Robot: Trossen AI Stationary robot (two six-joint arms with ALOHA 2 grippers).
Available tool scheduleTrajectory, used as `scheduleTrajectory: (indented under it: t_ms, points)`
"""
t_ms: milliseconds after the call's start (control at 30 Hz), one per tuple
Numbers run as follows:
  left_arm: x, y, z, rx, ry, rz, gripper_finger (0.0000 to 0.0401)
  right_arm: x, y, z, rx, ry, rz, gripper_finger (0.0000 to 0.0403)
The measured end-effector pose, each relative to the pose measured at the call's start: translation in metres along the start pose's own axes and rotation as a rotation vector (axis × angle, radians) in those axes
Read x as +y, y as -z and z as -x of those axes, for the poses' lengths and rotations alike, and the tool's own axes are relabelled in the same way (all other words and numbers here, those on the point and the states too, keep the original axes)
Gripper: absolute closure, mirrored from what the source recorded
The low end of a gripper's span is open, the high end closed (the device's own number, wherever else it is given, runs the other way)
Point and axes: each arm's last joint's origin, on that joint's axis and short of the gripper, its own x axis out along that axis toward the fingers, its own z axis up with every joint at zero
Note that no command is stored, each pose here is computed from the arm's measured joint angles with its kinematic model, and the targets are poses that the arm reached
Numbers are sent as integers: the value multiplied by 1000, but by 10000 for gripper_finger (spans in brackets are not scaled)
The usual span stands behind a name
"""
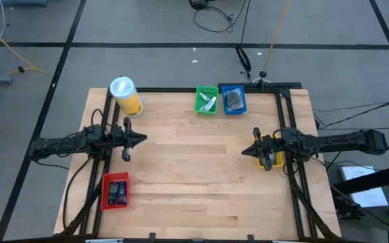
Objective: Pick & Place Travel size toiletries
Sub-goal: Return to Home Position
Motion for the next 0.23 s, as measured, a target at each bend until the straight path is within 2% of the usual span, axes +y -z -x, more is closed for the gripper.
scheduleTrajectory:
  t_ms: [233]
  points:
    - [0, 0, 0, 0, 1, 0, 382, 0, 0, 0, 2, -2, -21, 403]
